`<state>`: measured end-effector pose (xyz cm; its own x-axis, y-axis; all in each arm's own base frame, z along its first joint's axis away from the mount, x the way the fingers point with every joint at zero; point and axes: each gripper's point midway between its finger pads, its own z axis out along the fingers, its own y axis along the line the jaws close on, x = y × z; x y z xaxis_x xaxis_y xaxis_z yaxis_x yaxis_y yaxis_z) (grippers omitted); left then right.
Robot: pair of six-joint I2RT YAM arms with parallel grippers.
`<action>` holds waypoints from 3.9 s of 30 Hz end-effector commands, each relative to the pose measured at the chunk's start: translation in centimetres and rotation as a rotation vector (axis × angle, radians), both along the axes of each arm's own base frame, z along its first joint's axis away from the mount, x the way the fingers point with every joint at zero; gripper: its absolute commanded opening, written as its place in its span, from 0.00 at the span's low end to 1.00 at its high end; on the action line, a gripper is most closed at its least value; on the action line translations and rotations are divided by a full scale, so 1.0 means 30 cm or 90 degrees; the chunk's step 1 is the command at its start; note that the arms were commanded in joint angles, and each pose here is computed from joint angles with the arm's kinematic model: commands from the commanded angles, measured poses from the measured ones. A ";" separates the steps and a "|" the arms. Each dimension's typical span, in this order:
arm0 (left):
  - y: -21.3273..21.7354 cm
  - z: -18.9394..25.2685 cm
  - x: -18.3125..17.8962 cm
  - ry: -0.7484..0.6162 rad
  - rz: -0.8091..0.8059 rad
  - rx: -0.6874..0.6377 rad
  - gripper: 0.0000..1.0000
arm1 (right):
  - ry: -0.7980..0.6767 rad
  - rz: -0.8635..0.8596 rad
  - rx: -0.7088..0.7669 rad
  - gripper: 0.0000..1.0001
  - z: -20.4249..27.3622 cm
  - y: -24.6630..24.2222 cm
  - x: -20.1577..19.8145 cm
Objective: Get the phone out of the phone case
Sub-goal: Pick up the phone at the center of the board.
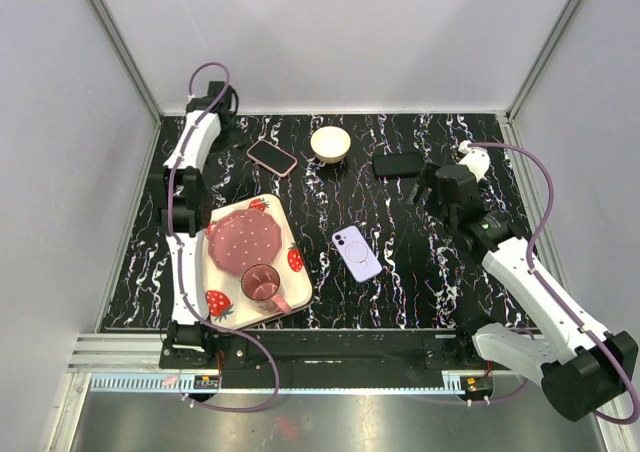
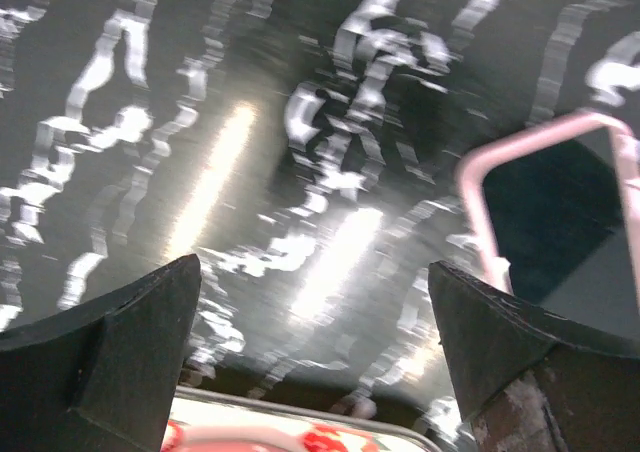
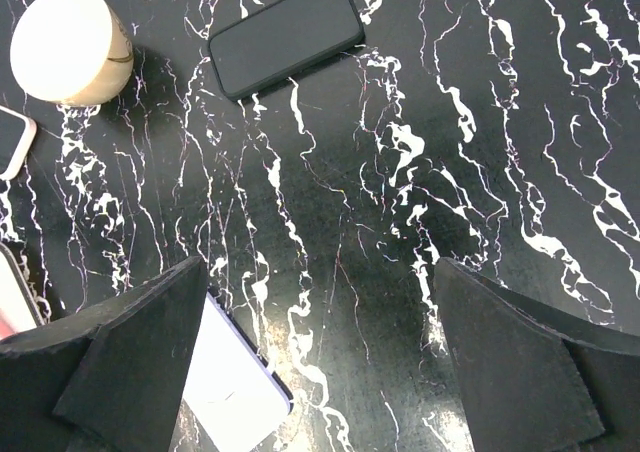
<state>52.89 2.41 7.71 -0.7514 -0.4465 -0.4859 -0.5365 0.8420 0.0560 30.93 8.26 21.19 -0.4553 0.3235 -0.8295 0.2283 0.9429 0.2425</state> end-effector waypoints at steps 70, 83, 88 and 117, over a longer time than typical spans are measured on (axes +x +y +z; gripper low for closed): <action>-0.336 -0.018 0.036 -0.022 -0.119 0.015 0.99 | -0.028 0.045 0.026 1.00 0.034 0.055 0.026; -0.370 -0.163 0.028 0.024 -0.161 -0.017 0.99 | -0.032 0.045 0.021 1.00 0.039 0.046 0.021; -0.354 -0.222 0.013 0.054 -0.178 -0.046 0.99 | -0.032 0.045 0.022 1.00 0.041 0.049 0.021; -0.530 0.279 -0.128 -0.151 -0.258 -0.243 0.27 | -0.016 0.100 0.100 1.00 0.056 0.139 0.010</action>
<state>48.75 -10.95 7.57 -0.8703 -0.2976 -0.3925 -0.2305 0.9503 -0.2094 30.54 11.21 20.70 -0.5212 0.3309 -0.7867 0.1074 0.9399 0.3241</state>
